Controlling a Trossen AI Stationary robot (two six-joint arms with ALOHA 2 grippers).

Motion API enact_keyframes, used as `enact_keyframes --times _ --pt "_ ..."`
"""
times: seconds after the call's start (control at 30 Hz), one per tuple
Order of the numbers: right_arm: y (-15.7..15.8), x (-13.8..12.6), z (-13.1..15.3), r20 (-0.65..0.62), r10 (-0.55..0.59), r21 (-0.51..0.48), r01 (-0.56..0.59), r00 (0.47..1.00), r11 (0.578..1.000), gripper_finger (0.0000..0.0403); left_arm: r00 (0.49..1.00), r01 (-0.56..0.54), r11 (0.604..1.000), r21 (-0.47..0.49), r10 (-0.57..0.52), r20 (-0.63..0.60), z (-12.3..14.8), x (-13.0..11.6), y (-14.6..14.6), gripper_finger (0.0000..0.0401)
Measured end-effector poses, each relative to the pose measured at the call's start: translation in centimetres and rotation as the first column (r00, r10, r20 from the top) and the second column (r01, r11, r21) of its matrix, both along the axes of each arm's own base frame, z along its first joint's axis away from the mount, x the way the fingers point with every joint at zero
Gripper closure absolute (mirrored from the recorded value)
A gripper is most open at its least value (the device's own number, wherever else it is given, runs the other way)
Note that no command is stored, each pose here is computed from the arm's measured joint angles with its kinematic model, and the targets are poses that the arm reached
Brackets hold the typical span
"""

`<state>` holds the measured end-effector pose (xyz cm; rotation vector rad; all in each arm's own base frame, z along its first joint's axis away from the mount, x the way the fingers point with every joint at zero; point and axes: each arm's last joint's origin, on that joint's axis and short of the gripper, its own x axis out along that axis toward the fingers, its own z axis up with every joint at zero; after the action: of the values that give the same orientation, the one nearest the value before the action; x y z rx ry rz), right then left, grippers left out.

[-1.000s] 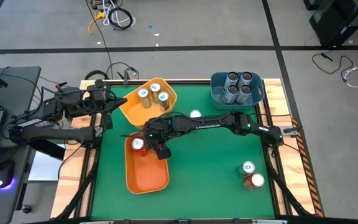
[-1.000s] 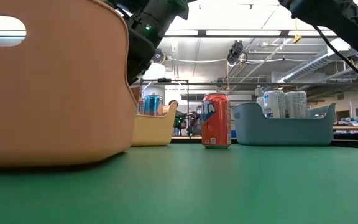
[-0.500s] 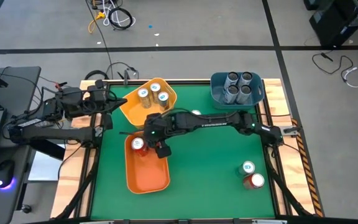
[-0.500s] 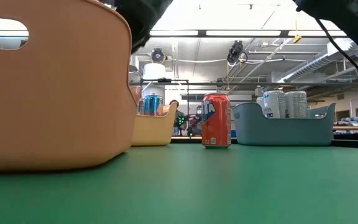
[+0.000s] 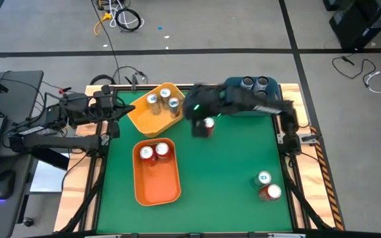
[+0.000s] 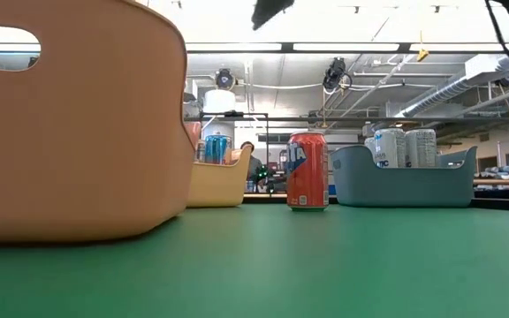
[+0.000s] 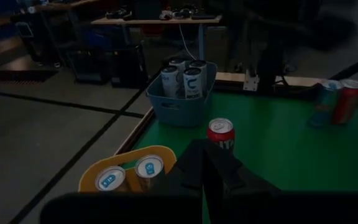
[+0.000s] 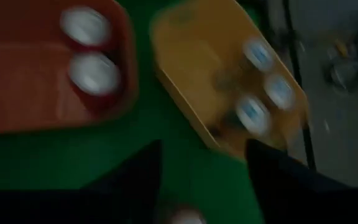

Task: Sort soda cans
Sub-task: Put the orange soda can into the orange bin

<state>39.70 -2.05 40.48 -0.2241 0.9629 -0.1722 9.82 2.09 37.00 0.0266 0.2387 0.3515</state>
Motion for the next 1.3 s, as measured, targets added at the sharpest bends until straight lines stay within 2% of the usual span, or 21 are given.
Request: enact_keyframes --times 0.1,0.2,0.23,0.3,0.43,0.6,0.73,0.87,1.13,1.23,1.3 --pt "-2.4 -3.0 1.5 -0.053 -0.091 0.002 0.091 0.994 0.996 0.0284 1.000 0.018 1.000 -0.017 -0.018 -0.020 -0.5 0.6 0.0 0.0399" --pt "-4.5 -4.8 1.6 -0.101 -0.102 0.024 0.105 0.990 0.994 0.0374 0.996 0.037 0.998 -0.051 -0.041 -0.080 -1.9 1.7 0.1 0.0400" --pt "-5.1 -5.2 1.5 -0.107 -0.092 0.046 0.097 0.990 0.994 0.0388 0.994 0.039 0.998 -0.056 -0.045 -0.102 -2.3 2.0 0.2 0.0400" --pt "-5.9 -5.8 0.9 -0.114 -0.079 0.099 0.090 0.990 0.991 0.0385 0.990 0.037 0.997 -0.061 -0.045 -0.132 -3.1 2.6 0.2 0.0400" --pt "-6.8 -6.0 -2.0 -0.137 -0.063 0.172 0.087 0.988 0.981 0.0359 0.993 0.045 0.998 -0.038 -0.048 -0.104 -3.3 3.1 0.3 0.0400" --pt "-6.8 -6.2 -6.1 -0.075 -0.022 0.250 0.040 0.997 0.967 0.0336 0.993 0.061 0.997 -0.042 -0.065 -0.095 -3.3 3.1 0.3 0.0401" --pt "-7.0 -7.0 -8.6 -0.081 -0.090 0.267 0.109 0.993 0.958 0.0300 0.993 0.062 0.997 -0.044 -0.067 -0.101 -3.4 3.3 0.3 0.0401" --pt "-6.8 -7.0 -9.8 -0.048 -0.123 0.281 0.132 0.991 0.951 0.0235 0.992 0.060 0.997 -0.045 -0.065 -0.106 -3.4 3.4 0.3 0.0401" --pt "-5.9 -6.7 -12.2 -0.109 -0.132 0.285 0.158 0.985 0.945 0.0066 0.991 0.049 0.996 -0.069 -0.057 -0.124 -3.7 3.7 0.4 0.0401" --pt "-5.9 -6.7 -12.9 -0.114 -0.137 0.271 0.163 0.984 0.948 0.0022 0.991 0.049 0.996 -0.068 -0.057 -0.123 -3.7 3.7 0.4 0.0401" --pt "-6.0 -6.8 -13.5 -0.128 -0.152 0.254 0.181 0.980 0.950 0.0008 0.991 0.049 0.997 -0.068 -0.057 -0.122 -3.7 3.7 0.4 0.0401"
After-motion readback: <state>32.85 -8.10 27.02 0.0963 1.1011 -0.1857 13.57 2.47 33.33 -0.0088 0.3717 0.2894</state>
